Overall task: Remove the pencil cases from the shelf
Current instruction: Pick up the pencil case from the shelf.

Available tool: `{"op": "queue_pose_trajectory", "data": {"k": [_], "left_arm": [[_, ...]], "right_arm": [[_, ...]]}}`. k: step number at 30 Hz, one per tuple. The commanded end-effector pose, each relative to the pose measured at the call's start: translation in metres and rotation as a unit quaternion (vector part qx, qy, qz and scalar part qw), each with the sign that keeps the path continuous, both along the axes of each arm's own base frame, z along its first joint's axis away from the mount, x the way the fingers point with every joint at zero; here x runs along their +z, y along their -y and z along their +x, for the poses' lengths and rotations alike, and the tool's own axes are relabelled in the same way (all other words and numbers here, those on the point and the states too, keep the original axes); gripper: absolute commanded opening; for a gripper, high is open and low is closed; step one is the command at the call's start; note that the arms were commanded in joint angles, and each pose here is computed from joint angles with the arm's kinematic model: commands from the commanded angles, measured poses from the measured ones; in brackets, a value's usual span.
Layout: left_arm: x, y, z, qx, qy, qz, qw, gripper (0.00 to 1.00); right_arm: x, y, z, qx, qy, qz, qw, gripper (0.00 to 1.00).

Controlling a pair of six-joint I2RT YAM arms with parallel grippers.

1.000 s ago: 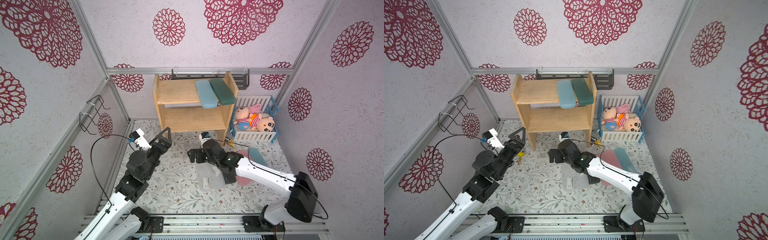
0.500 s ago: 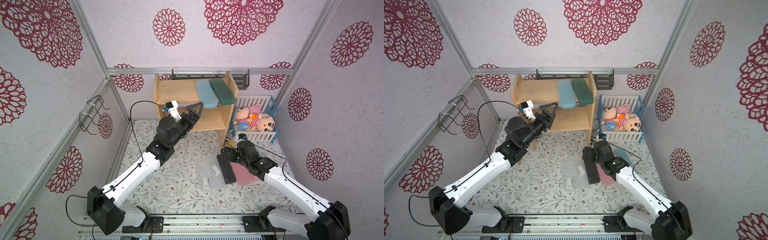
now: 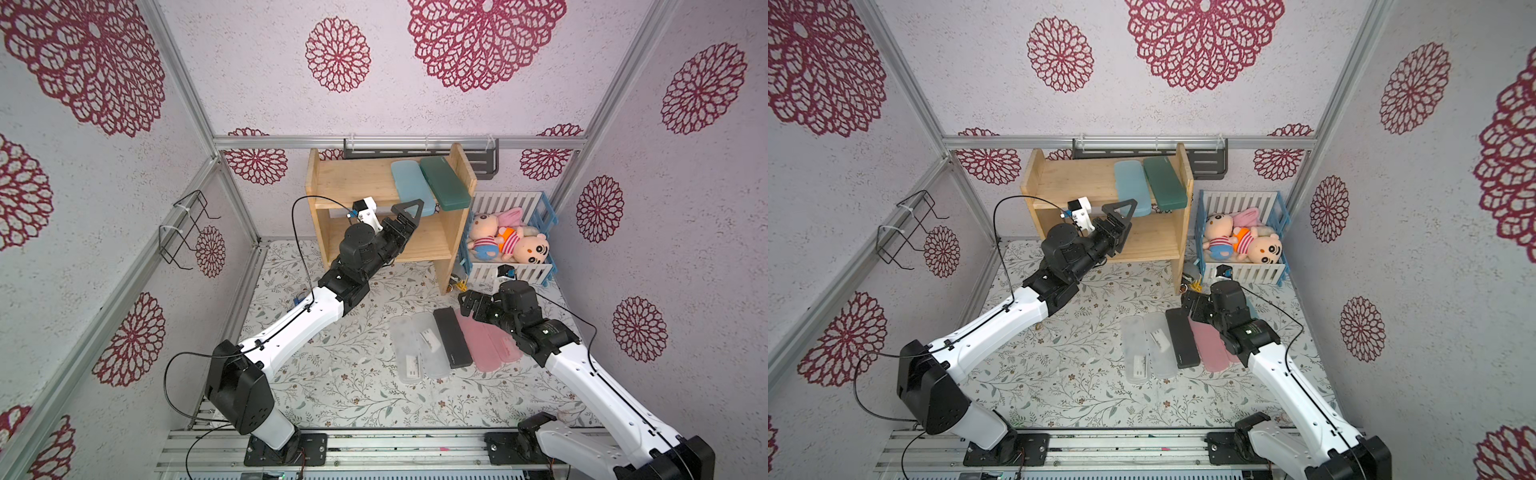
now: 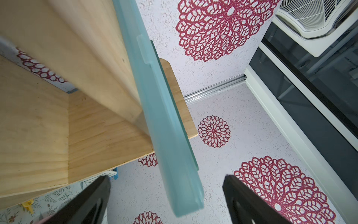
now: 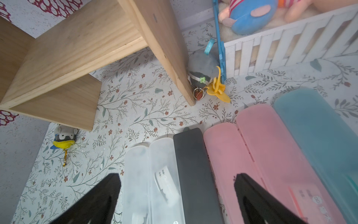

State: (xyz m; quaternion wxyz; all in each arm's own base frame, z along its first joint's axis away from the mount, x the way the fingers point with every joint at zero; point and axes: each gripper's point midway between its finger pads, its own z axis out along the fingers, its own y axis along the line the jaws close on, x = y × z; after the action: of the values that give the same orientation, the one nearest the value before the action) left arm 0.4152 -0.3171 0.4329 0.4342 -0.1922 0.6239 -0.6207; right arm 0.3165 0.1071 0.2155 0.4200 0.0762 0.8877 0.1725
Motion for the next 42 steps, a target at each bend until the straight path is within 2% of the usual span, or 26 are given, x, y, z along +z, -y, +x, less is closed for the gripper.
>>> {"op": "queue_pose_trajectory", "data": {"k": [1,6,16,20,23,24,27,30,34,36,42], "left_arm": [[0.017,0.005,-0.001,-0.004,0.022,-0.019,1.0,0.9],[0.018,0.006,0.002,-0.004,0.019,-0.029,0.999,0.68],[0.02,0.003,0.002,0.003,0.023,-0.035,0.999,0.41],[0.021,0.002,0.001,0.003,0.026,-0.036,0.999,0.26],[0.022,0.001,0.0,0.002,0.029,-0.039,0.999,0.09],[0.022,0.001,0.0,0.002,0.03,-0.039,0.999,0.06],[0.023,0.0,-0.002,0.001,0.033,-0.042,0.999,0.01],[0.023,-0.002,-0.005,0.001,0.037,-0.041,0.998,0.0],[0.018,-0.012,-0.016,0.01,0.058,-0.035,0.998,0.0],[0.012,-0.023,-0.025,0.022,0.071,-0.014,0.997,0.0],[-0.03,-0.081,-0.063,0.101,0.068,0.104,0.987,0.0]], "right_arm": [[0.007,0.004,-0.002,0.012,0.013,-0.005,1.0,0.99],[0.006,0.008,-0.003,0.011,0.013,-0.005,1.0,0.99],[0.005,0.012,-0.007,0.01,0.012,-0.003,1.0,0.99],[0.006,0.013,-0.007,0.009,0.014,-0.001,1.0,0.99],[0.005,0.014,-0.008,0.007,0.014,-0.003,1.0,0.99],[0.006,0.014,-0.008,0.007,0.015,-0.003,1.0,0.99],[0.006,0.016,-0.009,0.003,0.016,-0.007,1.0,0.99],[0.007,0.016,-0.01,0.006,0.019,-0.007,1.0,0.99],[0.023,0.002,-0.014,0.044,0.042,0.015,0.998,0.99],[0.038,-0.005,-0.019,0.058,0.064,0.028,0.996,0.99],[0.089,-0.023,-0.036,0.078,0.127,0.061,0.987,0.99]]}}
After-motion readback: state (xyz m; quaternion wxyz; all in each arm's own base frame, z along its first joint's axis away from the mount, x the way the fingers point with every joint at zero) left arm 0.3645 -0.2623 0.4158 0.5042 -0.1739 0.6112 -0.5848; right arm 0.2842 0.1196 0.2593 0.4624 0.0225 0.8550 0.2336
